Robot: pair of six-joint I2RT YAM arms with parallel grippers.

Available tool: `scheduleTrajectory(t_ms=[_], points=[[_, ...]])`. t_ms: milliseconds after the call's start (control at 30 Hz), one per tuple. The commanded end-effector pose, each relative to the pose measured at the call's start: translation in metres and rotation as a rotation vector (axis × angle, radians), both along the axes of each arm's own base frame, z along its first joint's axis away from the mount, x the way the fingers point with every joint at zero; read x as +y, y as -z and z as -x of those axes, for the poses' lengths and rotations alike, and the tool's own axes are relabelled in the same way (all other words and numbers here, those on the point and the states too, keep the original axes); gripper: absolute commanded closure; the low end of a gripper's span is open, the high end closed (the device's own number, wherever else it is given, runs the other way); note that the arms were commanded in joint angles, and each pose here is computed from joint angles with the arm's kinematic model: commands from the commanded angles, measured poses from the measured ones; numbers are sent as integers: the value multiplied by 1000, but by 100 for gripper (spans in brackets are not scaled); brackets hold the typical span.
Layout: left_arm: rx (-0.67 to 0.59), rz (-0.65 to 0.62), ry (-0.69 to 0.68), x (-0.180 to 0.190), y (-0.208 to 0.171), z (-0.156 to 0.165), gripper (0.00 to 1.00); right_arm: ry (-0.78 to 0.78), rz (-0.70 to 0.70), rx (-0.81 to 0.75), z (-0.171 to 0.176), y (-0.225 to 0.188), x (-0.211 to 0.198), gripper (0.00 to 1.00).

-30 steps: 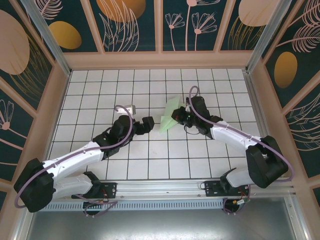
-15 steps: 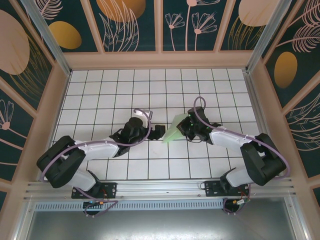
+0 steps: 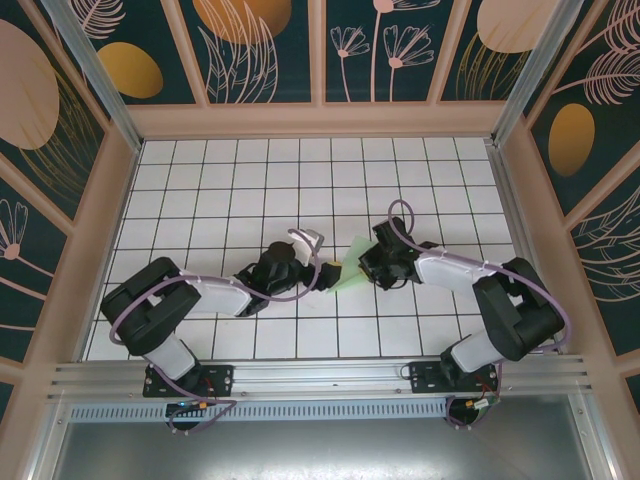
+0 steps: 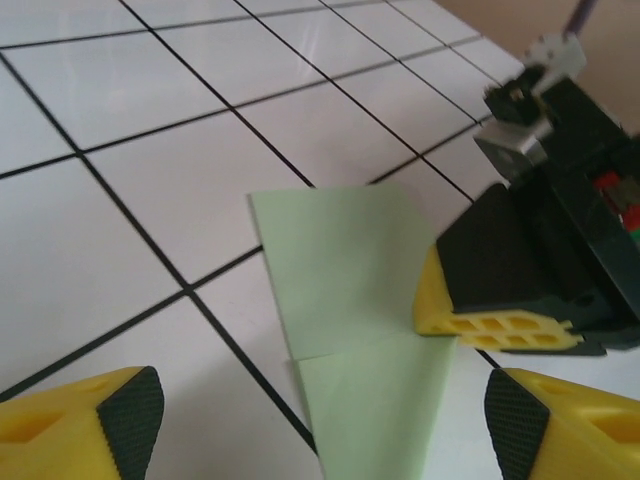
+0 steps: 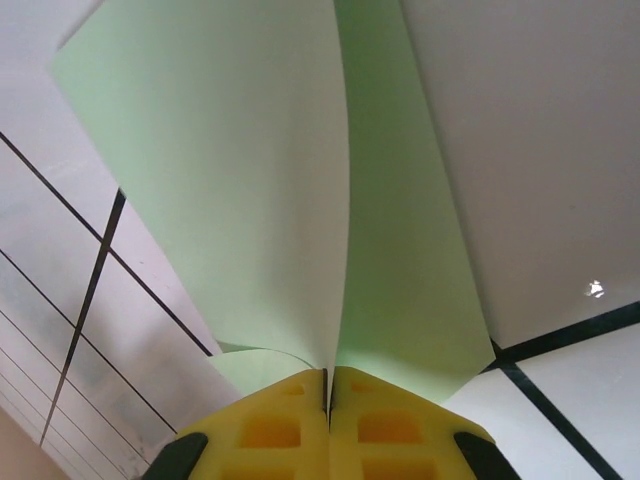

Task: Fold a paper plane with a square sheet of paper (pick it up from the middle)
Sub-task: Fourth fold the wing at the center of the table.

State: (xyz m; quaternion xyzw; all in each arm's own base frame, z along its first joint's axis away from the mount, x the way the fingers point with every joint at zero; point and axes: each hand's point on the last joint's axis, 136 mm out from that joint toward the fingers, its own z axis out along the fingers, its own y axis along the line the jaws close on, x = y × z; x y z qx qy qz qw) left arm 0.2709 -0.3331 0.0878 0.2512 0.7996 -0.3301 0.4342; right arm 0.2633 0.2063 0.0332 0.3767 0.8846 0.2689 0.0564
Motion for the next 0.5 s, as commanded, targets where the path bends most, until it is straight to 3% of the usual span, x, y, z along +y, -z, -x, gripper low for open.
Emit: scheduleTrajectory(t_ms=[0, 233, 467], points=[[-71, -43, 90, -20, -3, 6, 17, 18, 3, 52, 3, -2, 0, 100], [-75, -82, 220, -40, 18, 23, 25, 4, -3, 53, 1, -7, 3, 100], [-48, -113, 235, -46, 35, 21, 35, -3, 1, 61, 2, -7, 3, 100]])
